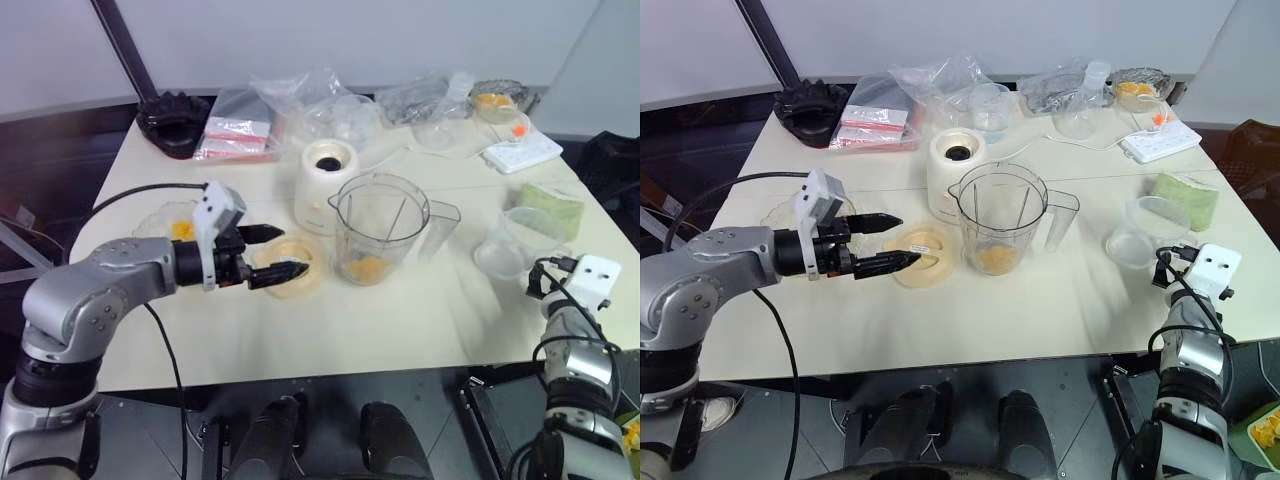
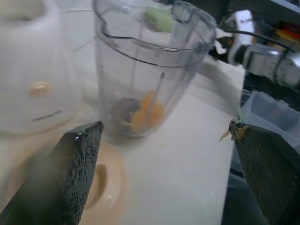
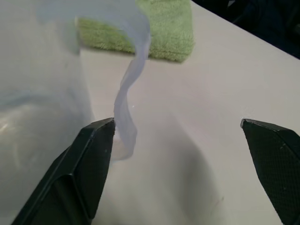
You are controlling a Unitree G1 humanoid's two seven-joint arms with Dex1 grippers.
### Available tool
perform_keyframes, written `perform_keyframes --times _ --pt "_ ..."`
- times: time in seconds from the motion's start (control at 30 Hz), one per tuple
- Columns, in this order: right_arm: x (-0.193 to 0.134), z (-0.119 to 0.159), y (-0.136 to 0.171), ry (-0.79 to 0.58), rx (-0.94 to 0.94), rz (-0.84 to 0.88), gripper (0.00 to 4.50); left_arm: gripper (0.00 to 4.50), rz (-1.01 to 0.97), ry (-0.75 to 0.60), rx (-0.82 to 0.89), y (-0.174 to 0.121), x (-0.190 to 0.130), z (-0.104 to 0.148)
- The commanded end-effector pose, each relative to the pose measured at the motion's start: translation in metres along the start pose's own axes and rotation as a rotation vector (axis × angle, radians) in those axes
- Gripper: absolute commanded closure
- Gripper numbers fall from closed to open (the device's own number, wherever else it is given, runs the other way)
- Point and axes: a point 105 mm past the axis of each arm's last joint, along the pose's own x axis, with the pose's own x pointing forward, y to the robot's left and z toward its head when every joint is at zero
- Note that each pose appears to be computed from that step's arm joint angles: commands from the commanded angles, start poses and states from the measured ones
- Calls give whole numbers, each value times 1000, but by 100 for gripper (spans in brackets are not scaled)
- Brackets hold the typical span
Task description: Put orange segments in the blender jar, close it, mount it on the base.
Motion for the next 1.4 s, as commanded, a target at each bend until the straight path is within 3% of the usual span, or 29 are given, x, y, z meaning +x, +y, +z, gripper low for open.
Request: perform_keyframes --times 0.03,0.23,0.33,0.67,0.97,1.13,1.4 --pt "-12 14 9 -59 15 67 6 0 34 3 64 14 -3 6" --pt "-45 29 3 -117 11 123 6 0 117 120 145 59 -5 -12" --pt "-77 36 9 -123 9 257 6 0 59 202 209 75 5 -25" --pt "-178 32 30 39 28 585 6 0 -224 389 390 88 66 -47" --pt "-208 44 45 86 -16 685 6 0 -322 476 490 83 88 -51" --pt "-244 50 69 168 -77 927 6 0 -383 514 529 77 92 -60" --pt "-252 78 110 145 -153 1175 6 0 -276 561 545 79 112 -81"
